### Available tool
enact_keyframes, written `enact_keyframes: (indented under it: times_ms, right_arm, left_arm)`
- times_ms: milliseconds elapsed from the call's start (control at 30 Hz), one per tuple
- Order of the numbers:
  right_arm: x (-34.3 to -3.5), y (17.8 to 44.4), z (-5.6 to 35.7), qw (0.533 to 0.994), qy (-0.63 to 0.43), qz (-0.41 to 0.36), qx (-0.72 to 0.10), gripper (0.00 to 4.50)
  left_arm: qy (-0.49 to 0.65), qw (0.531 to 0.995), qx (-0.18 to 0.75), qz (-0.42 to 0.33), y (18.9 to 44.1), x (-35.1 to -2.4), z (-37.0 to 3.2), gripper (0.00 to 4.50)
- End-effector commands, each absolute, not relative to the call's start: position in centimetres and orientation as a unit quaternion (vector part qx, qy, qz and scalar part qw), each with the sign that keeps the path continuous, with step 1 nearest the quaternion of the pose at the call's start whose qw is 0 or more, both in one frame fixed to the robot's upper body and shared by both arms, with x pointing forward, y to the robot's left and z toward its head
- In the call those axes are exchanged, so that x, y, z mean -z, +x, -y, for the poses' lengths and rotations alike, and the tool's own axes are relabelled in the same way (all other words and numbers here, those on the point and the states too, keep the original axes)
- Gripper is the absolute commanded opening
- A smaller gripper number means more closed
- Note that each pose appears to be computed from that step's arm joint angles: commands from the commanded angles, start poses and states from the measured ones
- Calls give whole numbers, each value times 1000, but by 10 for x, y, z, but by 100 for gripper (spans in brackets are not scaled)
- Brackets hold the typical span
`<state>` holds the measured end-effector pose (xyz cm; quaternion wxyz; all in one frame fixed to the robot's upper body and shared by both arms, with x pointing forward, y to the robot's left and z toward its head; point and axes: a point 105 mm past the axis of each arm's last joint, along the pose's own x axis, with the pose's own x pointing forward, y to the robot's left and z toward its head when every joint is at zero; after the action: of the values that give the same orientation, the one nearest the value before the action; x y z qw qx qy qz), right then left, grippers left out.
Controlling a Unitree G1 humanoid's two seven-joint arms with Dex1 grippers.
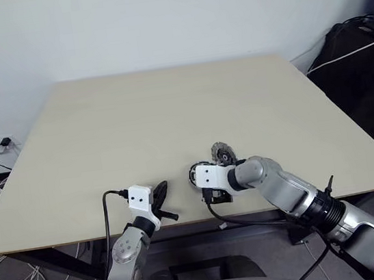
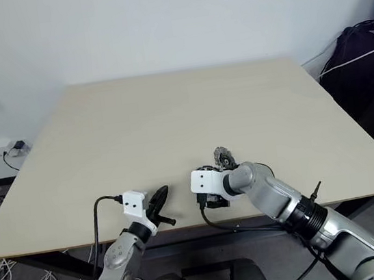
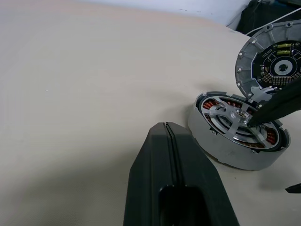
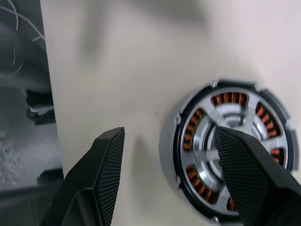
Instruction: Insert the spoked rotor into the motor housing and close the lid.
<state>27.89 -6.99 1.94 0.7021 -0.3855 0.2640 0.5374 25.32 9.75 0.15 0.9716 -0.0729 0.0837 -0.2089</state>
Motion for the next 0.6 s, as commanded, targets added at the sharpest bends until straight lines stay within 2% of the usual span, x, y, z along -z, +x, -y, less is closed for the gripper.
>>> enact_keyframes:
  times_ms: [33,600]
  right_arm:
    - [-34,287,73,707,-398,-244,-532,325]
    - [-29,293,88,701,-408,-265,-521,325]
  left_arm:
    - [-74,973,211,-57,257,-16,-95,0]
    - [-76,973,211,-56,258,-18,-94,0]
